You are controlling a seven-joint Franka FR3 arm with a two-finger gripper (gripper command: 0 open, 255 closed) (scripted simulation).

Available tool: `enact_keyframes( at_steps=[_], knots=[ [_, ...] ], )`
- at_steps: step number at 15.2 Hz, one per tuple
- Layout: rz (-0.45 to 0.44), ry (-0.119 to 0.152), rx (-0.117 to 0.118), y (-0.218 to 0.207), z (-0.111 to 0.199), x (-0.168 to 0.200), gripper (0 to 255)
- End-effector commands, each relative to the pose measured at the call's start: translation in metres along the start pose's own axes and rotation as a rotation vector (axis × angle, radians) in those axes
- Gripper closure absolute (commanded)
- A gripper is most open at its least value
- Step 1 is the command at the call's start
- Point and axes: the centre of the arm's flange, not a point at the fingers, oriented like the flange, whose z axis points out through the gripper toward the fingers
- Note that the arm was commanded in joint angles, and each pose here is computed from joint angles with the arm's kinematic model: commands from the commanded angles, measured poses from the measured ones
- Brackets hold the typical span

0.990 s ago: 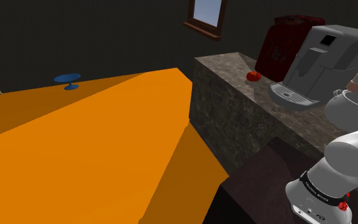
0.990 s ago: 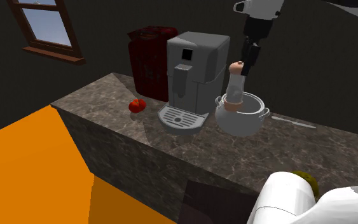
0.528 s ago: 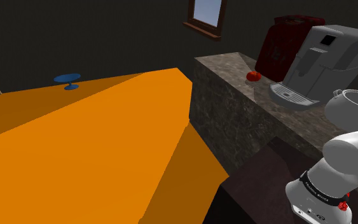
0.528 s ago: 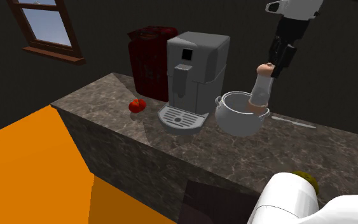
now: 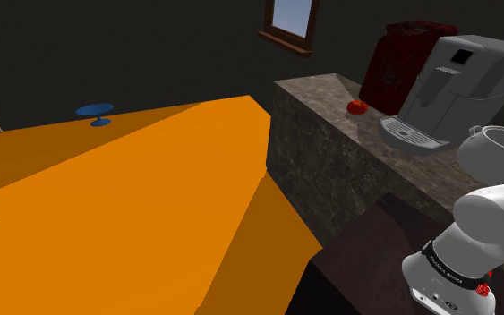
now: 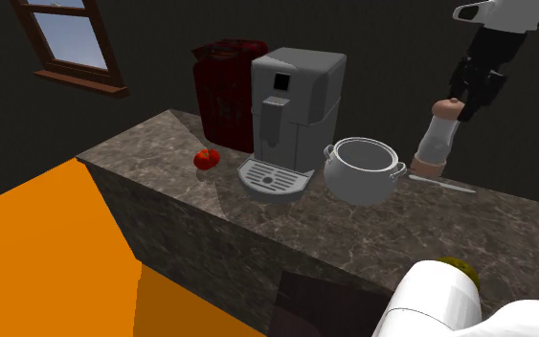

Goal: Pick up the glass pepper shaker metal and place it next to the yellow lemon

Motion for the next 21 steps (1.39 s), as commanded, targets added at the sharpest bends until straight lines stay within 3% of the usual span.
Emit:
enact_keyframes(
  at_steps=[1,5,21],
  knots=[
    [-0.001,0.000,0.001,0.001,-0.002,-0.030,255],
    [-0.001,0.000,0.001,0.001,-0.008,-0.088,255],
    [-0.001,0.000,0.001,0.002,0.077,-0.095,255]
  ],
)
